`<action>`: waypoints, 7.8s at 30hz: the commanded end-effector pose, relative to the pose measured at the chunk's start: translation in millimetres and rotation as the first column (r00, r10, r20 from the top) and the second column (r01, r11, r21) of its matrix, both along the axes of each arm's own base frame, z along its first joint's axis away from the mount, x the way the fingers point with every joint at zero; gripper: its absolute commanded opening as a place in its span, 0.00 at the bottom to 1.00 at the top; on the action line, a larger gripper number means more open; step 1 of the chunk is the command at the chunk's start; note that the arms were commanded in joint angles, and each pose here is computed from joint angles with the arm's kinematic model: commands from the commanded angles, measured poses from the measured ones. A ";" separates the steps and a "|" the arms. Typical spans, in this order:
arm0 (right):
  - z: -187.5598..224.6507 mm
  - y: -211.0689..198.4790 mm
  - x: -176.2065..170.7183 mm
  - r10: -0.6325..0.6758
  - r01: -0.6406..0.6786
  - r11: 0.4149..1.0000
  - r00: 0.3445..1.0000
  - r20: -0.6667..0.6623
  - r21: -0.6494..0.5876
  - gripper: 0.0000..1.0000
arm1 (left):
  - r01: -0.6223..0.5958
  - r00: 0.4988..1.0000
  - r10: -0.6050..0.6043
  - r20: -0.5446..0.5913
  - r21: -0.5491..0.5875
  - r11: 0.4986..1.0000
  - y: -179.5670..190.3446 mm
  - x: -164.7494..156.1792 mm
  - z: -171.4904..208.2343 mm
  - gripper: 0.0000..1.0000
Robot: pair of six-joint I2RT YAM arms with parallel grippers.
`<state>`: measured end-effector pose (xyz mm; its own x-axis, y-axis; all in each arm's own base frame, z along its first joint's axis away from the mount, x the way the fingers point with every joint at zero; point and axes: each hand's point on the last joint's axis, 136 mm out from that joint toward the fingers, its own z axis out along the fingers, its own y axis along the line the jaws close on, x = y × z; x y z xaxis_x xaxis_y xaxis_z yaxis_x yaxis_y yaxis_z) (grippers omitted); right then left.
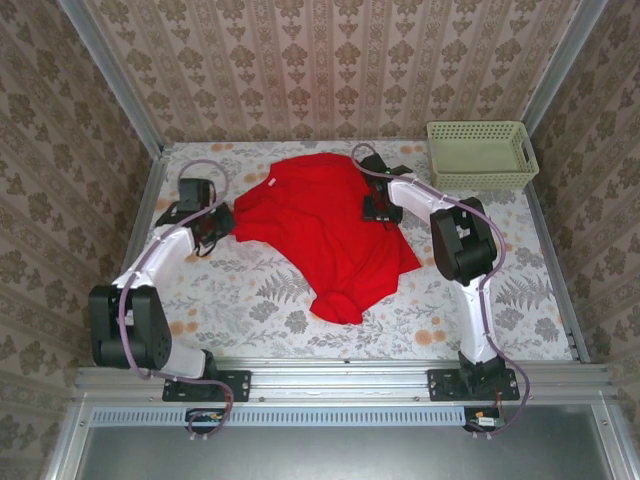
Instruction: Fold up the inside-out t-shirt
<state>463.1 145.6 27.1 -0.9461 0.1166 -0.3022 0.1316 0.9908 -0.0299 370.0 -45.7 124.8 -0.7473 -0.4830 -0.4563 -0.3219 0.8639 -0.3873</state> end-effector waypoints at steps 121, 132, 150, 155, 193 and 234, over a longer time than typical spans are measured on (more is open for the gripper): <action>25.6 49.4 -178.5 -0.031 0.022 0.966 0.999 0.030 0.258 0.52 | 0.455 0.888 -0.453 -0.082 0.010 0.890 -154.3 -84.0 -70.2 0.74; 26.6 60.1 -164.1 0.029 -0.036 0.987 0.998 0.047 0.156 0.21 | 0.450 0.889 -0.445 -0.103 0.020 0.893 -142.3 -101.6 -80.3 0.51; 79.0 44.1 -173.4 0.077 -0.092 0.991 0.987 0.141 0.102 0.20 | 0.582 0.779 -0.622 0.075 0.282 0.763 -160.1 -116.2 -10.2 0.67; 55.5 34.4 -185.0 0.070 -0.078 0.994 0.993 0.093 0.080 0.29 | 0.610 0.775 -0.631 -0.001 0.259 0.749 -166.8 -117.1 -32.1 0.69; 23.4 42.2 -208.3 0.123 -0.124 0.989 0.992 0.017 0.077 0.13 | 0.362 0.927 -0.374 0.042 0.173 0.916 -97.2 -152.1 -54.1 0.03; 69.3 10.2 -216.5 0.051 -0.068 0.994 0.980 0.192 0.086 0.41 | 0.845 0.492 -0.788 -0.370 0.420 0.331 -205.2 -190.1 -81.6 0.63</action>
